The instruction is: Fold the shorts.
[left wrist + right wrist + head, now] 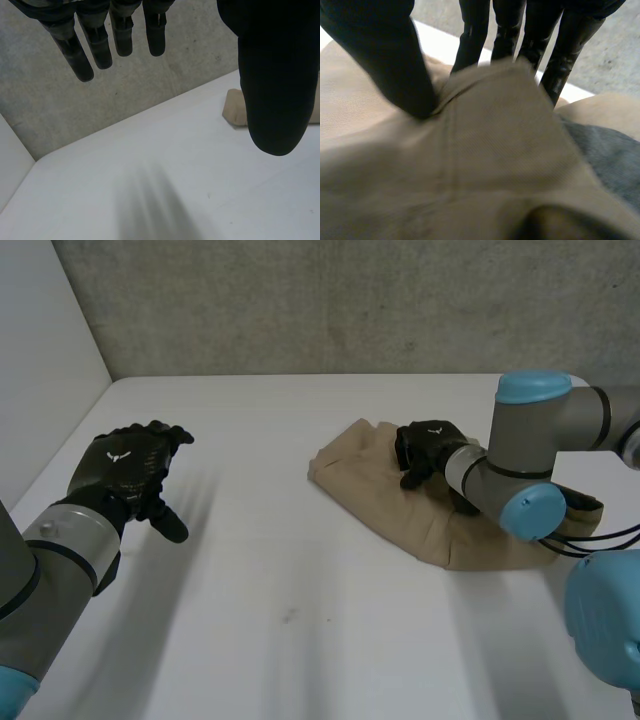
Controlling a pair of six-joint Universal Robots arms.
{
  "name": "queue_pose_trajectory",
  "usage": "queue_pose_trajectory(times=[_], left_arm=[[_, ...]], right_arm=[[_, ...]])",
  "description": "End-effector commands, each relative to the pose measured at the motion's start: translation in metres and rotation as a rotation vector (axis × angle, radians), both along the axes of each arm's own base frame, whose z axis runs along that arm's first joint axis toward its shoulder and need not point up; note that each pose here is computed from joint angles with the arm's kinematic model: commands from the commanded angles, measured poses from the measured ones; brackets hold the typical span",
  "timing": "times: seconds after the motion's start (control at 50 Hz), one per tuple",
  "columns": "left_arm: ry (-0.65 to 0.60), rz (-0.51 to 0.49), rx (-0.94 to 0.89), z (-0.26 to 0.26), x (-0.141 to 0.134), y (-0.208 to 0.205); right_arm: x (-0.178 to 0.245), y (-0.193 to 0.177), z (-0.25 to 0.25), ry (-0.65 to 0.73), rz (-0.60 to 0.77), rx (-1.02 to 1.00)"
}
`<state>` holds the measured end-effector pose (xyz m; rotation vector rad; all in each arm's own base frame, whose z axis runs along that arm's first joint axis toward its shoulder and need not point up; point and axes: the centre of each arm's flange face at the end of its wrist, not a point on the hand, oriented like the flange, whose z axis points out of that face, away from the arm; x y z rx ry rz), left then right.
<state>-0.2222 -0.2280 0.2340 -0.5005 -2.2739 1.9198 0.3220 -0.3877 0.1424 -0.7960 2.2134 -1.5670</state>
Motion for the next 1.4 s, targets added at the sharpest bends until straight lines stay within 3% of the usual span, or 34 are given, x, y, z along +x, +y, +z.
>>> queue_pose_trajectory(times=[0.02,0.2,0.26,0.46,0.62,0.76,0.94,1.04,1.12,1.22,1.26,1.34,1.36,1.4], left_arm=[[0.002,0.000,-0.006,0.001,0.000,-0.001],[0.020,-0.008,-0.068,-0.015,-0.011,-0.027],[0.030,-0.027,-0.092,-0.020,-0.020,-0.041],[0.066,-0.235,-0.065,-0.047,-0.069,-0.066],[0.187,-0.269,-0.042,-0.058,-0.099,-0.087],[0.252,-0.261,0.051,-0.081,-0.108,-0.096],[0.211,-0.223,0.133,-0.088,-0.097,-0.093],[0.219,-0.201,0.094,-0.057,-0.083,-0.093],[0.220,-0.192,0.103,-0.047,-0.071,-0.083],[0.222,-0.200,0.093,-0.032,-0.065,-0.064],[0.222,-0.204,0.092,-0.029,-0.063,-0.055],[0.223,-0.221,0.083,-0.021,-0.063,-0.040],[0.221,-0.224,0.084,-0.021,-0.063,-0.037],[0.210,-0.230,0.079,-0.019,-0.062,-0.033]], right_arm=[[-0.008,0.022,0.042,0.076,0.039,-0.030],[-0.007,0.077,0.152,0.056,0.105,-0.360],[-0.009,0.092,0.167,0.045,0.116,-0.388],[-0.018,0.155,0.216,-0.008,0.169,-0.480],[-0.026,0.178,0.217,-0.006,0.186,-0.474],[-0.033,0.180,0.204,0.018,0.164,-0.437],[-0.036,0.180,0.188,0.045,0.161,-0.381],[-0.038,0.184,0.176,0.065,0.173,-0.334],[-0.044,0.197,0.161,0.148,0.213,-0.258],[-0.061,0.225,0.139,0.416,0.349,-0.098],[-0.067,0.221,0.141,0.449,0.345,-0.083],[-0.069,0.184,0.167,0.284,0.174,-0.185],[-0.067,0.172,0.178,0.171,0.115,-0.213],[-0.066,0.164,0.188,0.071,0.080,-0.232]])
